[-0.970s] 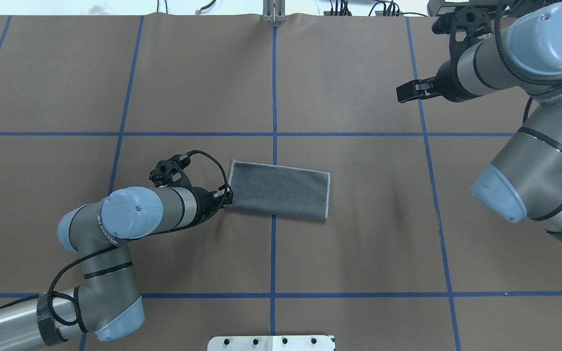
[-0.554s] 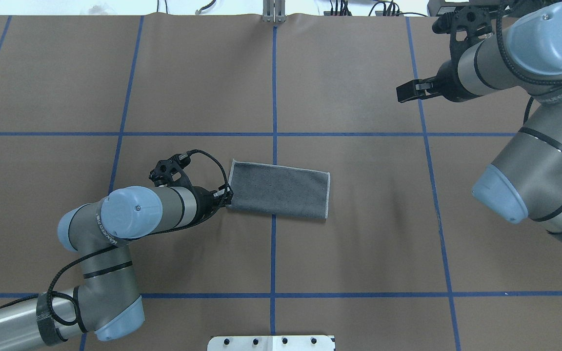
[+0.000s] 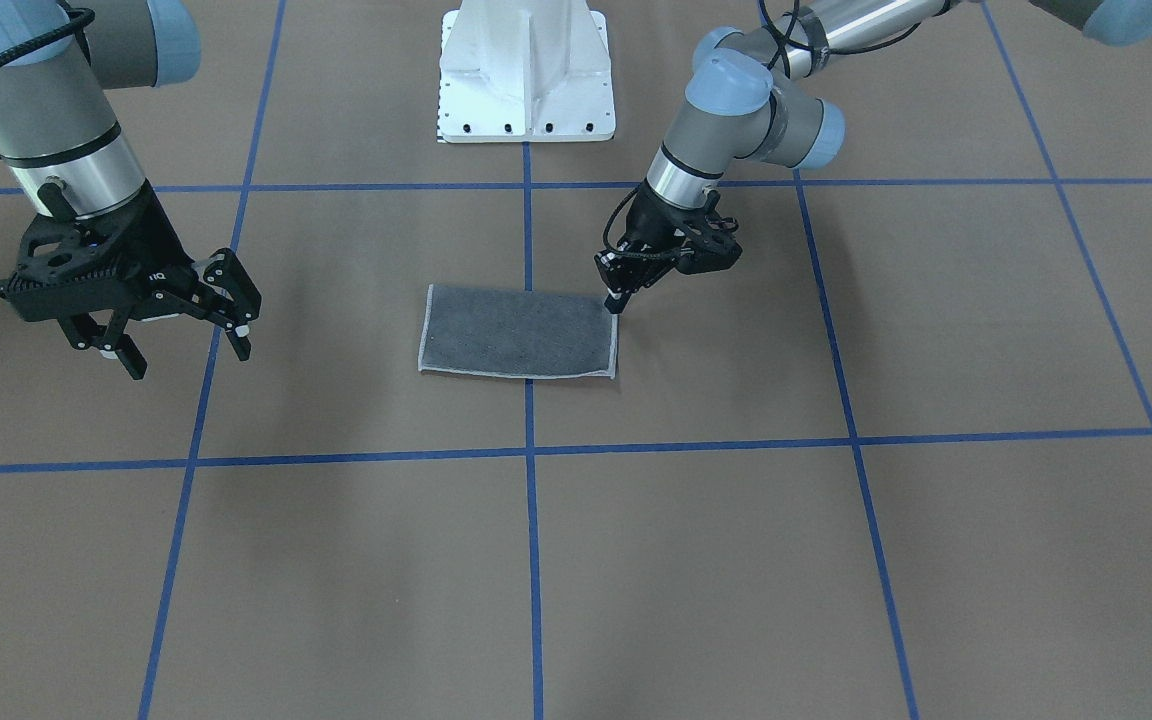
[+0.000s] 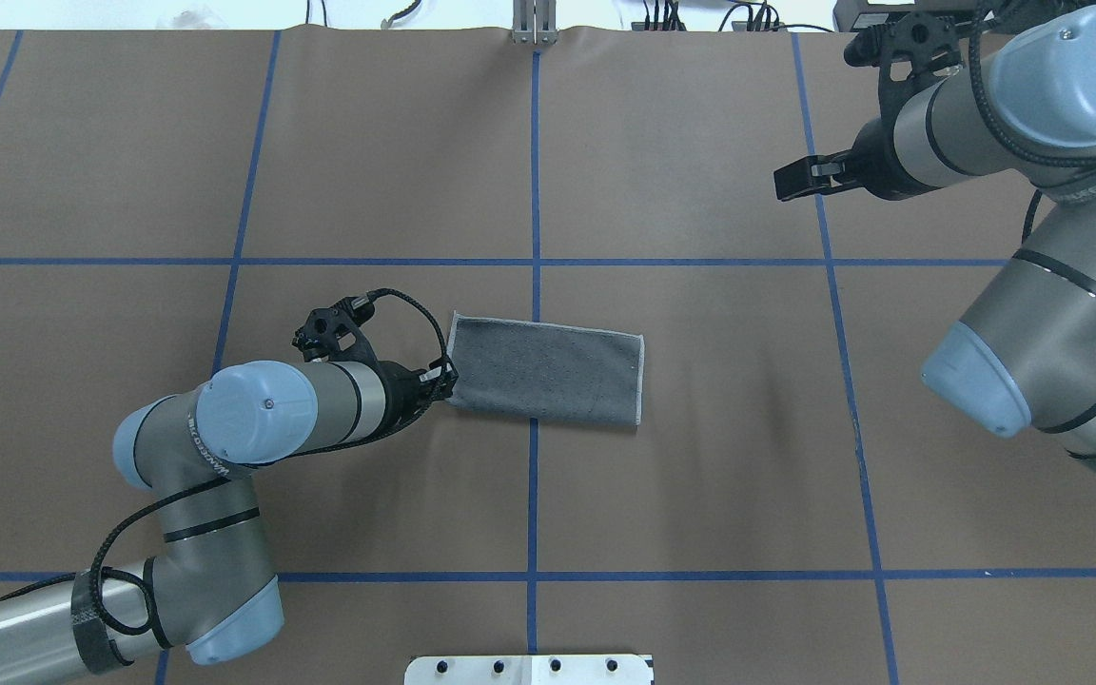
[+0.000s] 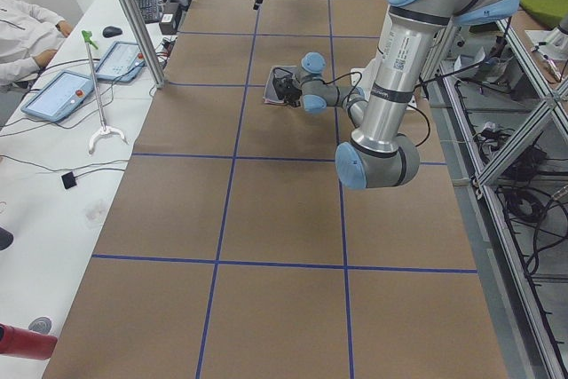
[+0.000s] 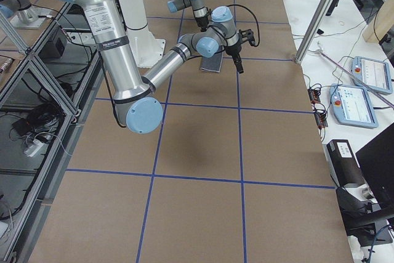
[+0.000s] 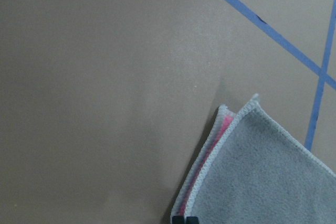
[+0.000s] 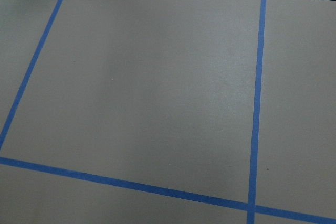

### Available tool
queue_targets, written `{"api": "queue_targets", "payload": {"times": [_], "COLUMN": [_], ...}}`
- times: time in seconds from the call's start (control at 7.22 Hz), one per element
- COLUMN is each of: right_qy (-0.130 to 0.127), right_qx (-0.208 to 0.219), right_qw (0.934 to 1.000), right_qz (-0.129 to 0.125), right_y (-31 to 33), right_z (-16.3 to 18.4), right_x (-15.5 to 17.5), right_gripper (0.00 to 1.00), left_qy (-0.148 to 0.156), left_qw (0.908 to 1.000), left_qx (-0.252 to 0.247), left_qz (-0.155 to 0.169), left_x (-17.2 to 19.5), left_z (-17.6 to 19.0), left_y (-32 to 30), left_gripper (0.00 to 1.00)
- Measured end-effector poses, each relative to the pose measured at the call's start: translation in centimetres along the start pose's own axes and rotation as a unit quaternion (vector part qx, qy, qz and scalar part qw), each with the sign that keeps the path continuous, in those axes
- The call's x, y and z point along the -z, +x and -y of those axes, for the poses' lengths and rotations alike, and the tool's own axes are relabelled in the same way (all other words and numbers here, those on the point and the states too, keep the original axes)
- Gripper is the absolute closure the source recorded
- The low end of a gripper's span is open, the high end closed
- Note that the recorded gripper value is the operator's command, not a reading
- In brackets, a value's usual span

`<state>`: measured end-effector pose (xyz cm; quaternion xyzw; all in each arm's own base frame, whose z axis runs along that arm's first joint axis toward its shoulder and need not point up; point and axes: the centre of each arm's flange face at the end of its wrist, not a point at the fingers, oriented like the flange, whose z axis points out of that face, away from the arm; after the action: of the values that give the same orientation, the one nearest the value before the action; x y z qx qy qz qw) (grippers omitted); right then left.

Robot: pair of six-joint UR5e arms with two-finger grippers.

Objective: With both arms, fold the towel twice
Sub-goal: 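Grasp the end of the folded strip with the left gripper, then lift the strip end with the left gripper and fold it over onto the other end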

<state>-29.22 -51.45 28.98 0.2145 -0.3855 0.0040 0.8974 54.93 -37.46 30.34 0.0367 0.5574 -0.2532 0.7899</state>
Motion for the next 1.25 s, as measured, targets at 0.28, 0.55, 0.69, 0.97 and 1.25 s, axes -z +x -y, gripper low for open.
{"api": "queue_targets", "payload": {"times": [0.28, 0.55, 0.69, 0.97, 1.25], "right_qy": [0.0, 0.0, 0.0, 0.0, 0.0], "right_qx": [0.0, 0.0, 0.0, 0.0, 0.0], "right_qw": [1.0, 1.0, 1.0, 1.0, 1.0], "right_qz": [0.0, 0.0, 0.0, -0.001, -0.001], "right_y": [0.0, 0.0, 0.0, 0.0, 0.0], "right_z": [0.0, 0.0, 0.0, 0.0, 0.0], "right_x": [0.0, 0.0, 0.0, 0.0, 0.0], "right_gripper": [0.01, 0.01, 0.01, 0.01, 0.0], "left_qy": [0.005, 0.008, 0.008, 0.003, 0.0], "left_qw": [1.0, 0.9999, 0.9996, 0.9992, 0.9989], "left_qx": [0.001, -0.013, -0.027, -0.038, -0.04], "left_qz": [-0.003, -0.001, -0.002, -0.011, -0.026], "left_x": [0.7, 2.1, 3.0, 3.5, 3.2], "left_z": [0.9, 1.8, 2.0, 1.4, 0.5], "left_y": [-0.3, -2.2, -3.3, -2.8, -0.3], "left_gripper": [1.0, 1.0, 1.0, 1.0, 1.0]}}
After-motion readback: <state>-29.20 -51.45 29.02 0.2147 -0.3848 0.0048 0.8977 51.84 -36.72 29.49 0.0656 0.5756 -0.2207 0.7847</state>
